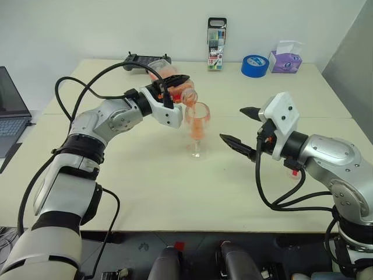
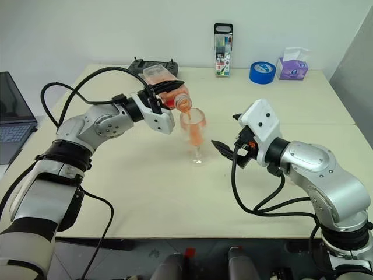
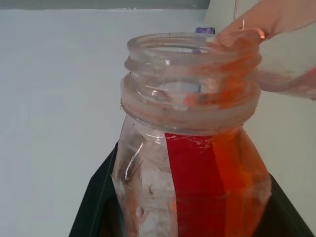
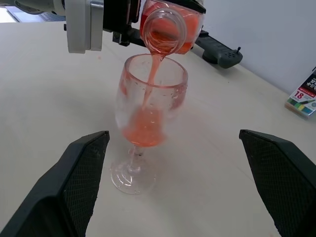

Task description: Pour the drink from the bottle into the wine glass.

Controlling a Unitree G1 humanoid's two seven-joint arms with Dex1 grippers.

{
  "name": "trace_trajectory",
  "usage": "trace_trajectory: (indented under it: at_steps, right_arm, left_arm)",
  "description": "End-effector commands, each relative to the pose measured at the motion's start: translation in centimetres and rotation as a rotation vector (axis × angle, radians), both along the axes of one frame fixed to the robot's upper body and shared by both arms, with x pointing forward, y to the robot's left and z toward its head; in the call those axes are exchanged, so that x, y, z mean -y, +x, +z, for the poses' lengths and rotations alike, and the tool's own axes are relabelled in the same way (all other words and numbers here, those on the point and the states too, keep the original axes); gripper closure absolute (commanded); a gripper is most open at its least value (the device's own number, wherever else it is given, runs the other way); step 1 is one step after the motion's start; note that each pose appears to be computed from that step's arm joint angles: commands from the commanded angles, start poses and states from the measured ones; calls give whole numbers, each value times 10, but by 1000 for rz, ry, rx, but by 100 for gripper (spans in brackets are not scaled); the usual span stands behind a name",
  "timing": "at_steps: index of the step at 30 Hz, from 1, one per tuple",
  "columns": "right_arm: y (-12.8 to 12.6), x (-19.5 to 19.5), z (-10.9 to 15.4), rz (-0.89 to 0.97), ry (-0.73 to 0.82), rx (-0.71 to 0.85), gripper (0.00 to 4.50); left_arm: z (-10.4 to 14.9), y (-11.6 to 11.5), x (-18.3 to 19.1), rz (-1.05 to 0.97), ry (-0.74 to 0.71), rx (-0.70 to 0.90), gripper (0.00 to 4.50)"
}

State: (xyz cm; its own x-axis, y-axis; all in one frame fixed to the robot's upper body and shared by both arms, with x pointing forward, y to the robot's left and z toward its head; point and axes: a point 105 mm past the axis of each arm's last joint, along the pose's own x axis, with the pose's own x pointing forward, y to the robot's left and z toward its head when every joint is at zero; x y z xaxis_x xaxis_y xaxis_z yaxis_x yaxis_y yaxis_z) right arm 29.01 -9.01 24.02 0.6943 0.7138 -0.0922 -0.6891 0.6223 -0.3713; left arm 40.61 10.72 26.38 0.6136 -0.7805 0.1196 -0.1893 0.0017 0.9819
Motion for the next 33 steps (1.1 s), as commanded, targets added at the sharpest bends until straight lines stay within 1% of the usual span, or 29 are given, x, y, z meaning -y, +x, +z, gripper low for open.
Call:
trace_trajectory:
  at_steps: [1,18,33]
  right_arm:
    - [-4,-5,14,29,10,65,0]
    - [-5,-7,12,41,0,61,0]
    - [-9,-9,10,66,-17,43,0]
  left_arm:
    - [29,-6,0,-20,-32,87,281]
    - [31,-6,0,-22,-26,97,281]
    - [32,-3,0,-6,31,110,281]
